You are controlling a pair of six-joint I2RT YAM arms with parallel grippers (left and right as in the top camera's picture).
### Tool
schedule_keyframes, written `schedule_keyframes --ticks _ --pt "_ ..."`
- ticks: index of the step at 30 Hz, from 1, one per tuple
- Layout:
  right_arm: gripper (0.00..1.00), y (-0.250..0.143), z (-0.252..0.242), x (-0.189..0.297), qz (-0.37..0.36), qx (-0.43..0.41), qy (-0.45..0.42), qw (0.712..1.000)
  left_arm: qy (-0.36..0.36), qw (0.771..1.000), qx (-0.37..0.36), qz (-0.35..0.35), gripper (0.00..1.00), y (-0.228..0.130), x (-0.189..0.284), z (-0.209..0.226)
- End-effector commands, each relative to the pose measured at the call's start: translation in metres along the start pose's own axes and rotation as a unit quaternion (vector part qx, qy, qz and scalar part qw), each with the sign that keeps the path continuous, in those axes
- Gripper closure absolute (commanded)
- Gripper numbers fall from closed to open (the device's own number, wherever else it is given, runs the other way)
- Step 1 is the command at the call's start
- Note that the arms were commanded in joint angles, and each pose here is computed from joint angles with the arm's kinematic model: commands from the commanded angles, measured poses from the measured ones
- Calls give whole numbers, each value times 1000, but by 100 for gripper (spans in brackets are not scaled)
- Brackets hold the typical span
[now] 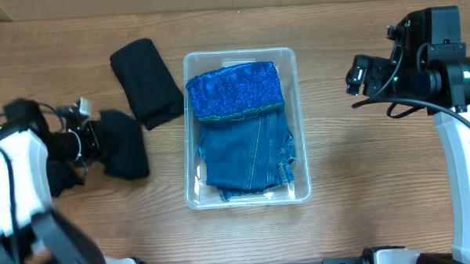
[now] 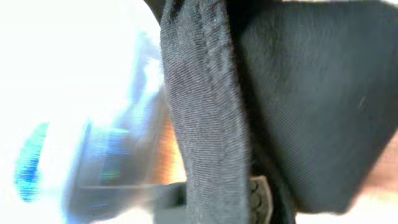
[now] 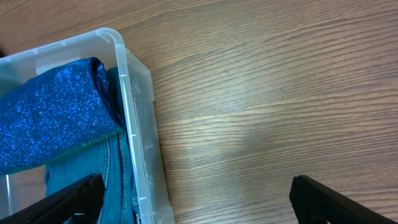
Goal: Pack container
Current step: 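Lift the black cloth and place it into the container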
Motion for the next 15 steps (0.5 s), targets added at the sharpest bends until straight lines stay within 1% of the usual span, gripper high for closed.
schedule_keyframes --ticks 1,3,6,8,11,13,15 --pt "0 1 1 2 -4 0 5 1000 -27 986 -139 -83 96 5 40 -76" --pt "0 1 1 2 -4 0 5 1000 -30 975 -199 -98 96 2 44 -103" --pt "0 1 1 2 -4 0 5 1000 -41 943 -316 -99 96 -7 40 -140" --pt "0 1 1 2 -4 0 4 1000 -49 923 -373 -84 96 -13 28 -159" --pt "0 1 1 2 -4 0 4 1000 -64 882 -465 -42 96 -27 3 -184" --pt "0 1 1 2 -3 0 4 1000 -50 856 -515 -8 96 -36 -16 -194" --pt "0 1 -1 2 -4 -6 -3 1000 -29 822 -568 23 96 -43 -32 -199"
Point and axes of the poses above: each gripper's point midway between its finger pads, its own x axis back along the fingers, its own z axis along the line the jaws close on, y = z × x, the point moved 6 cm from there along x, back along the fingers, and after that the axes turned 9 degrees about -x, right-handed, at the moved point
